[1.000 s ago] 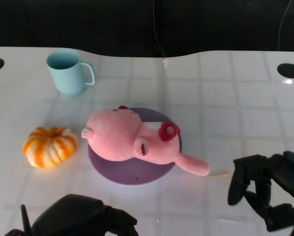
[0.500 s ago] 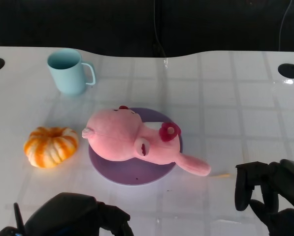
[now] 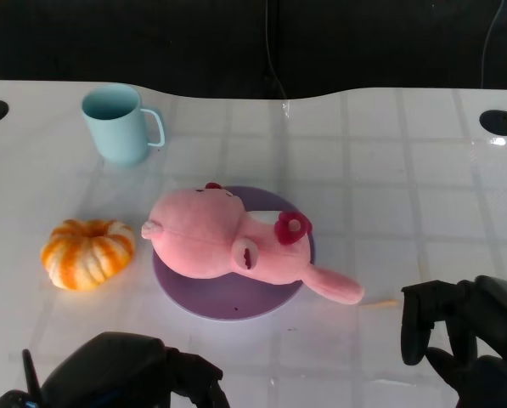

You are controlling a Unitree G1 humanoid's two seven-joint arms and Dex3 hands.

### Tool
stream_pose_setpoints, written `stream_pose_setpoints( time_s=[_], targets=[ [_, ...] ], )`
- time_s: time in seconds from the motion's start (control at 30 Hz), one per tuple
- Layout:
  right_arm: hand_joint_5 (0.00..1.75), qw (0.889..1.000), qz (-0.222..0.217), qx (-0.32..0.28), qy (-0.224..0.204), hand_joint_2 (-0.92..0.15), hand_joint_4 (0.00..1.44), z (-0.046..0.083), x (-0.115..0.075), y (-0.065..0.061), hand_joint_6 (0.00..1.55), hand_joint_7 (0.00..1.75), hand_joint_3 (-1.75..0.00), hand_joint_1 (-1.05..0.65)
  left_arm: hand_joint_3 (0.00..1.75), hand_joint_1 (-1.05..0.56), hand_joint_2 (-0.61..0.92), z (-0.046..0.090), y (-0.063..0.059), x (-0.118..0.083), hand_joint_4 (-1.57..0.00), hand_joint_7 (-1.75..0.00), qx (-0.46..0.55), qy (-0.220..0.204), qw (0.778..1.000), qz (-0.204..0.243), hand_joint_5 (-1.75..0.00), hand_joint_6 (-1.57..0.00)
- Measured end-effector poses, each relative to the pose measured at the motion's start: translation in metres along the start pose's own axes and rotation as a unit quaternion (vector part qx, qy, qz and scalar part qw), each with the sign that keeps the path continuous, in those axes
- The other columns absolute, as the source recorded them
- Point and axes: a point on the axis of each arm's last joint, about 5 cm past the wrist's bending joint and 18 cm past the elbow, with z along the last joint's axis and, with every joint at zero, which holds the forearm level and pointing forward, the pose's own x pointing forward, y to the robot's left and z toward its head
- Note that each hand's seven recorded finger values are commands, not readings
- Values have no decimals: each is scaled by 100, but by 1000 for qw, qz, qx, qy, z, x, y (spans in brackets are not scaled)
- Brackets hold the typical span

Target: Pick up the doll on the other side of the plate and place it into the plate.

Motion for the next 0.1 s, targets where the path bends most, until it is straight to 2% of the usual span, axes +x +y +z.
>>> stream_pose_setpoints(
  time_s=[0.1],
  targets=[
    [174, 1000, 1, -6, 3, -34, 84, 0, 0, 0, 80, 144, -129, -5, 25, -16, 92, -1, 0, 0, -74, -50, -1, 1, 1000, -1, -117, -92]
  ],
)
